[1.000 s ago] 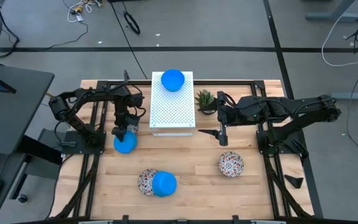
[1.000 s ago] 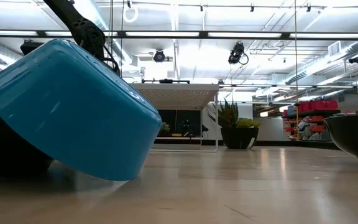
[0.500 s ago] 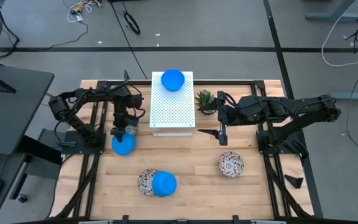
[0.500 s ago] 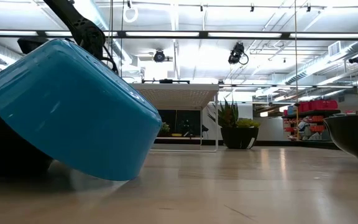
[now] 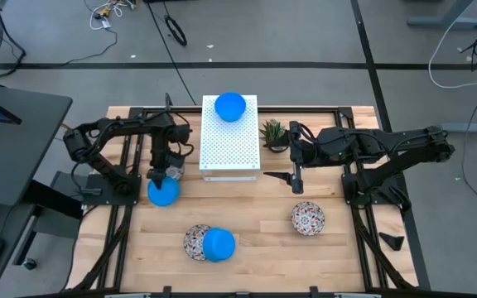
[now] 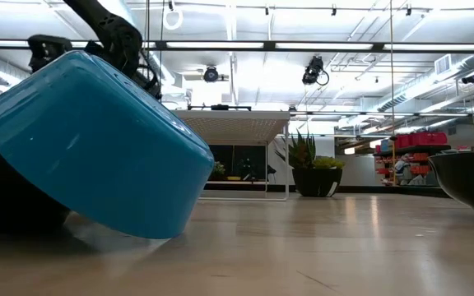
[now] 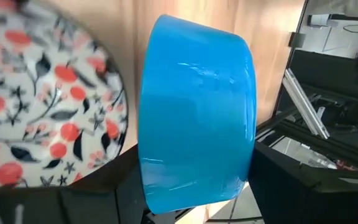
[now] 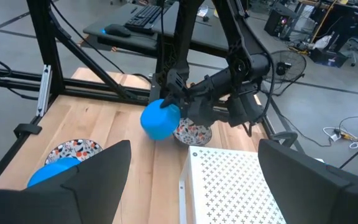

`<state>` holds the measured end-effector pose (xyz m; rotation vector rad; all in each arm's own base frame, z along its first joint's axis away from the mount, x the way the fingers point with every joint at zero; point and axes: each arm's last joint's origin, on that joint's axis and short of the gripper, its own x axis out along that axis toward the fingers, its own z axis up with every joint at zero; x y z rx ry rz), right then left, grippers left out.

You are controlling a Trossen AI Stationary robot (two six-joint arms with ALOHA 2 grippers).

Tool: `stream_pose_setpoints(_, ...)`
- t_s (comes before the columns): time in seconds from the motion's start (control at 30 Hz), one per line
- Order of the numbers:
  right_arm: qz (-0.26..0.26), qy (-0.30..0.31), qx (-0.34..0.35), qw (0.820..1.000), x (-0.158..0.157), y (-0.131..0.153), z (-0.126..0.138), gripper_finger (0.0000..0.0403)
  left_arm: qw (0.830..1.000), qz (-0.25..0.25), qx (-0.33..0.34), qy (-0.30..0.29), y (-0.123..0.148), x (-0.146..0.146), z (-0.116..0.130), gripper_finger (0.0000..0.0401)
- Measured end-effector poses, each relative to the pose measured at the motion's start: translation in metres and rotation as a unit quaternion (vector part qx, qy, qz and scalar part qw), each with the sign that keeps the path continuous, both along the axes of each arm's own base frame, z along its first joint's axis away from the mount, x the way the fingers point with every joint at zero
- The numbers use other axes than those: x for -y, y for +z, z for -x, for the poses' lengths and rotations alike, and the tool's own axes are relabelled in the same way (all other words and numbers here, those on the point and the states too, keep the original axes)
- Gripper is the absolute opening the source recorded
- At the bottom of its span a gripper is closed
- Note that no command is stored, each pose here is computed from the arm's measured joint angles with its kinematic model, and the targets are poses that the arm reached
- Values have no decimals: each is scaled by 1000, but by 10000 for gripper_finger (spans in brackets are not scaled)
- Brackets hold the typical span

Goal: Pick & Place Mini bowls
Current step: Stack the top blue bowl on top of the blue bowl on the shelf

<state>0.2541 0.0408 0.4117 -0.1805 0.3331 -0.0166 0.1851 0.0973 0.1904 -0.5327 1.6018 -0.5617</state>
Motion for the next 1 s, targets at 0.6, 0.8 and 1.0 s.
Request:
stream_pose_setpoints(0.6,-133,23,-9,991,-4,-1,0,354,997,-40,47,-34,61,23,-34,232)
stream_pose_setpoints(0.8,-143,20,-9,990,-4,-1,0,354,992,-72,94,-38,93,33,-46,237)
stream_pose_setpoints(1.0,-145,19,-4,989,-4,0,0,354,981,-123,140,-53,125,44,-55,234)
